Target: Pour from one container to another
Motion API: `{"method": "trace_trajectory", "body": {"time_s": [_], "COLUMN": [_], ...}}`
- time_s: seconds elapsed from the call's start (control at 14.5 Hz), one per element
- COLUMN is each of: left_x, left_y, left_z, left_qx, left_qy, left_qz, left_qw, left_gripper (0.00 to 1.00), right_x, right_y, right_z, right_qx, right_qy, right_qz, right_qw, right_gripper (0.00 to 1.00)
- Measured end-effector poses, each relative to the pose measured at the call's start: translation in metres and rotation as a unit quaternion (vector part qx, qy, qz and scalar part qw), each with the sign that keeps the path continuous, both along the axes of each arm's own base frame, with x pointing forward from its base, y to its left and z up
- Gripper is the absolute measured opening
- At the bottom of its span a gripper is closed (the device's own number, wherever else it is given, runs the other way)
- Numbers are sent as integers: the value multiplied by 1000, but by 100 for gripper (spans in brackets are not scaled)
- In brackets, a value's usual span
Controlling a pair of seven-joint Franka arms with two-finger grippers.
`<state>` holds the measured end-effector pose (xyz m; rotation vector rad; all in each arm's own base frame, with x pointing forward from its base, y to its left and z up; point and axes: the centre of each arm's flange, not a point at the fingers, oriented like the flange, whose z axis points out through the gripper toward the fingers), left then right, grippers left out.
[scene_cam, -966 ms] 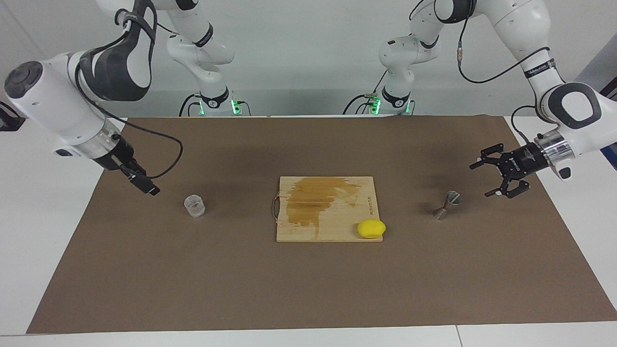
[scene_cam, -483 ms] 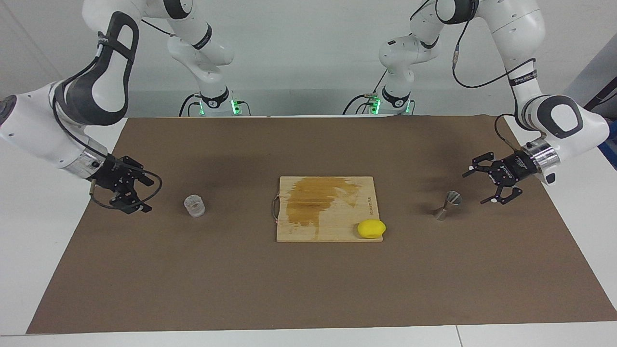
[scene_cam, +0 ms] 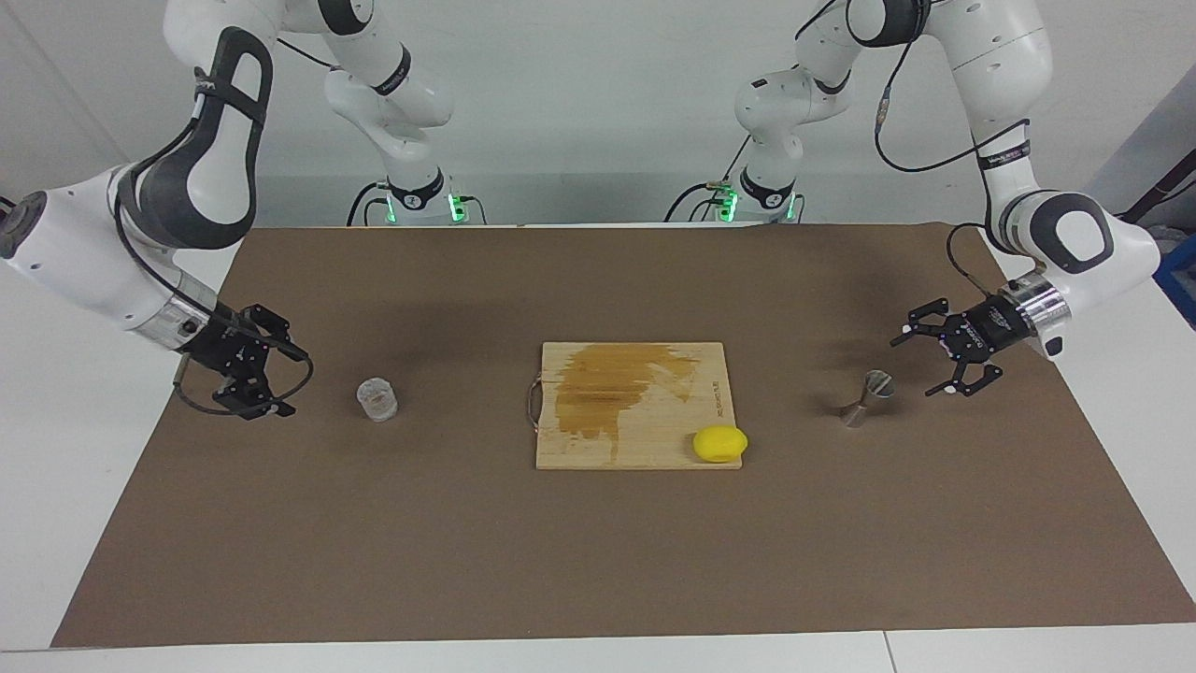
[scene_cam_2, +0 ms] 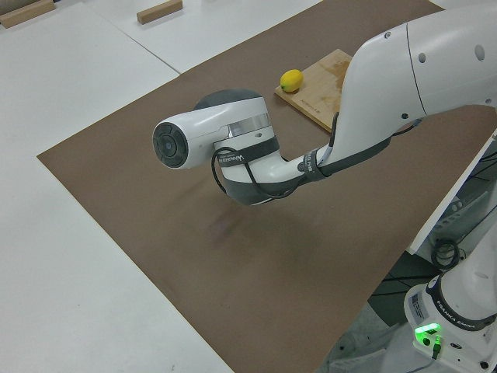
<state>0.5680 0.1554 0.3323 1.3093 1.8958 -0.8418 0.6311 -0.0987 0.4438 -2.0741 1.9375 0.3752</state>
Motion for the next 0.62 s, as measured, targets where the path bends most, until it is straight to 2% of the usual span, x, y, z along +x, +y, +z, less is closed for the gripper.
{"method": "trace_trajectory", "body": {"time_s": [0.21,0.62], "left_x": [-6,-6], "left_y": [-1,-1], "left_z": [-8,-2], "left_qx": [-1,0], "left_qy": [7,0], "left_qz": [7,7], "left_qw": [1000,1000], "left_gripper": [100,100], "right_x": [0,-4], "right_y": [5,12], "right_z": [-1,-6], "right_qx": [6,11], "right_qy": [0,7], "right_qz": [2,7], "right_qw": [1000,1000], "right_gripper": [100,100]}}
